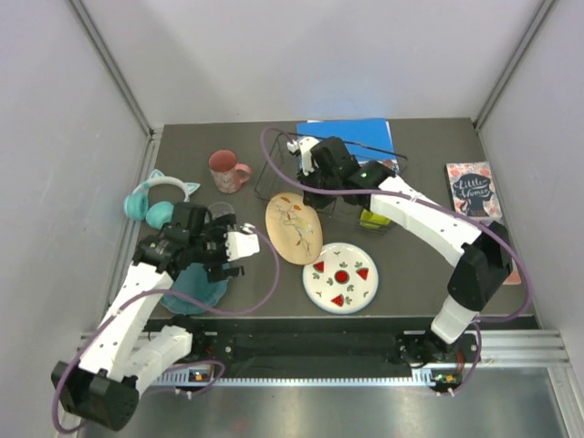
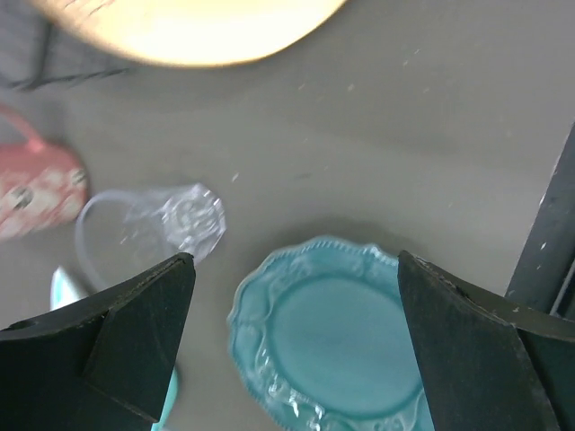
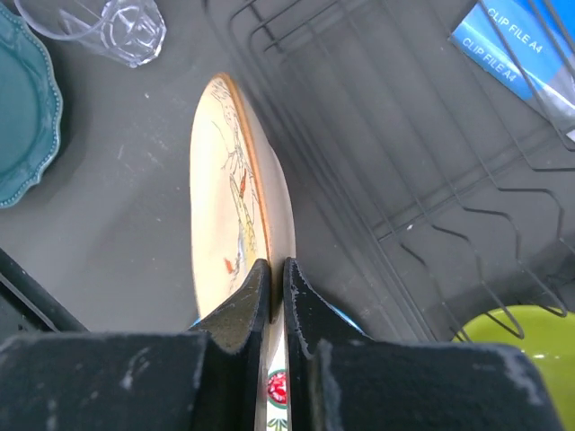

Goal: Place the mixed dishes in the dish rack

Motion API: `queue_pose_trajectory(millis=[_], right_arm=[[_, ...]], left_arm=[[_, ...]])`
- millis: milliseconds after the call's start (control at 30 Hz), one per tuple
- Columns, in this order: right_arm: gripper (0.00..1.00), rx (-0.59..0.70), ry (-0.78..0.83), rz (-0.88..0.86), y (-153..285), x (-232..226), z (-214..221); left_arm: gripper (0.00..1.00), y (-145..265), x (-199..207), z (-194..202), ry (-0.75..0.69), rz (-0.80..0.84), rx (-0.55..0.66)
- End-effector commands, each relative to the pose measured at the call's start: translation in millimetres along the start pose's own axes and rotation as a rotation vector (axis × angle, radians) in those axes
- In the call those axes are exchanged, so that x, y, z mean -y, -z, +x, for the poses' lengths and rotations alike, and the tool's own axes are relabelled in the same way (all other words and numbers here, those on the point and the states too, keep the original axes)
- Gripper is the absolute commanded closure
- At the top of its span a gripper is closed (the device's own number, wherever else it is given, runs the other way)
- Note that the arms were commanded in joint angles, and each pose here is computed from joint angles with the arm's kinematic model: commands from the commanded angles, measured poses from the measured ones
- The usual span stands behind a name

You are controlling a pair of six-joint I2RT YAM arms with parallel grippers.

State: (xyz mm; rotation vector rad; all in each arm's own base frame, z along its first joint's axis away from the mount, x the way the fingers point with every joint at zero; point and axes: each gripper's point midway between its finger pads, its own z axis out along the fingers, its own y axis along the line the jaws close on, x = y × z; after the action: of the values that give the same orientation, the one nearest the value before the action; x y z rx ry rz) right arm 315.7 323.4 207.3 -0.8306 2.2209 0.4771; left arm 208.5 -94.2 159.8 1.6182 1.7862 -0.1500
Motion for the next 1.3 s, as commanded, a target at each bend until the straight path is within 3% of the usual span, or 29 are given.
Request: queue_pose_trajectory(millis=[0, 333, 600, 767, 867, 1100, 1267], right_arm=[[1.00, 0.240, -0.028, -0.023, 47, -18, -75], [1.00, 0.384, 0.018, 0.039, 110, 4, -144], [1.00, 0.528, 0.063, 0.402, 159, 88, -178], [1.00, 0.513, 0.111, 0.650, 164, 133, -177], [1.00, 0.498, 0.133, 0.731, 163, 153, -179], [1.00, 0.509, 0.262, 0.927, 173, 184, -186], [1.00, 0.426, 0.389, 1.035, 161, 200, -174]], left_arm=[[0.01, -14, -18, -22, 0.017, -0.036, 0.025], [0.01, -2, -29, -17, 0.160, -0.182, 0.021], [0.01, -17, -76, -32, 0.462, -0.341, 0.096], [0.01, -33, -106, -56, 0.575, -0.338, 0.178], [0.01, -52, -120, -47, 0.687, -0.299, 0.078], [0.01, -54, -184, -72, 0.753, -0.292, 0.109], [0.02, -91, -214, -73, 0.818, -0.268, 0.089]])
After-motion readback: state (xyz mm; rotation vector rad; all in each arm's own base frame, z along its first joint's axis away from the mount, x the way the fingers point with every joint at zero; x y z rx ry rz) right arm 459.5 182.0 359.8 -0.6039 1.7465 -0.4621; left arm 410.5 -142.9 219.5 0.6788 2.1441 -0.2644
